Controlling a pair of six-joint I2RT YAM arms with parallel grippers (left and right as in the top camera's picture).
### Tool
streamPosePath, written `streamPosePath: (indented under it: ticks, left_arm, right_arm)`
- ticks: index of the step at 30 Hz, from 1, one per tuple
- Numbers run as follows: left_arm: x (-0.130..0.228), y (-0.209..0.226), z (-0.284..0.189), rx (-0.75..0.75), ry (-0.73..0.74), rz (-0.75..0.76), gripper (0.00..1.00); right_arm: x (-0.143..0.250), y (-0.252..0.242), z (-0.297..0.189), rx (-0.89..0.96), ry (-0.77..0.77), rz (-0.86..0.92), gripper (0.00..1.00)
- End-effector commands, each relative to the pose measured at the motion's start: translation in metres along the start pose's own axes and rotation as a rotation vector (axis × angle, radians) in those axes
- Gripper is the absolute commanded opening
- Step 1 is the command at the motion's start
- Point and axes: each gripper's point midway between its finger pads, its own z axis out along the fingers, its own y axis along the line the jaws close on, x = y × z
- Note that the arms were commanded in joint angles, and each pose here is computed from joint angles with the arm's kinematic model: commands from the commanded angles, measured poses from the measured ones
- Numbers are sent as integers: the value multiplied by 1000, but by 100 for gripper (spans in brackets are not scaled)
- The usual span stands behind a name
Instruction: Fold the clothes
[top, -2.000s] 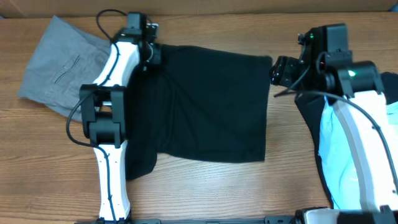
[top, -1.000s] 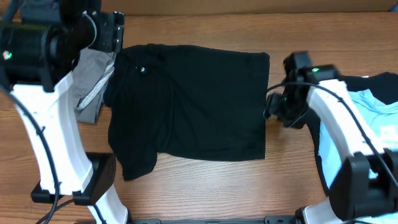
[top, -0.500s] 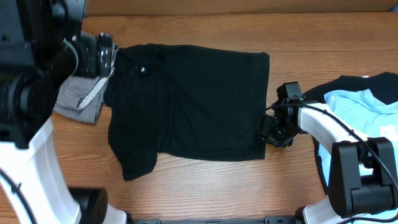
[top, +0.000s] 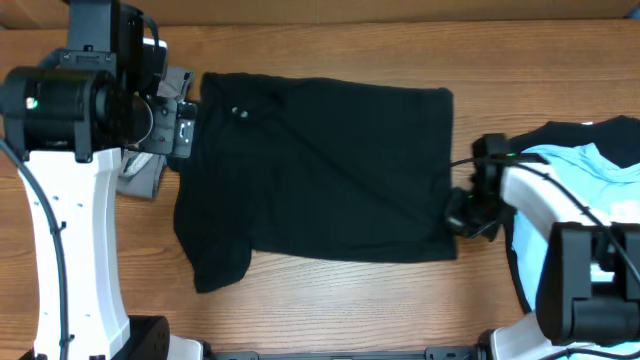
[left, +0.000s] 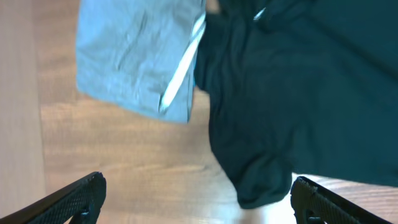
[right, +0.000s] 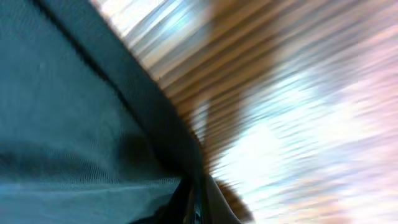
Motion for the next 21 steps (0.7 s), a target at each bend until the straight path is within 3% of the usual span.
streamPosePath:
  ticks: [1, 2, 5, 12, 16, 21]
  left_arm:
    - [10, 2, 11, -1, 52, -45, 98]
    - [12, 1, 14, 5, 63, -44, 98]
    - [17, -1, 20, 6, 93, -39, 98]
    - [26, 4, 28, -6, 132, -115, 100]
    - [34, -4, 30, 124, 153, -200, 100]
    - [69, -18, 49, 266, 278, -288, 90]
  right_arm:
    - [-23, -22, -9, 25, -42, 90, 4]
    - [-23, -21, -10, 6, -36, 69, 7]
    - [-23, -21, -12, -12, -26, 25, 36]
    - [-29, -14, -41, -53, -98, 14, 43]
    - [-28, -3, -77, -129, -178, -6, 46]
    - [-19, 16, -119, -267, -280, -50, 63]
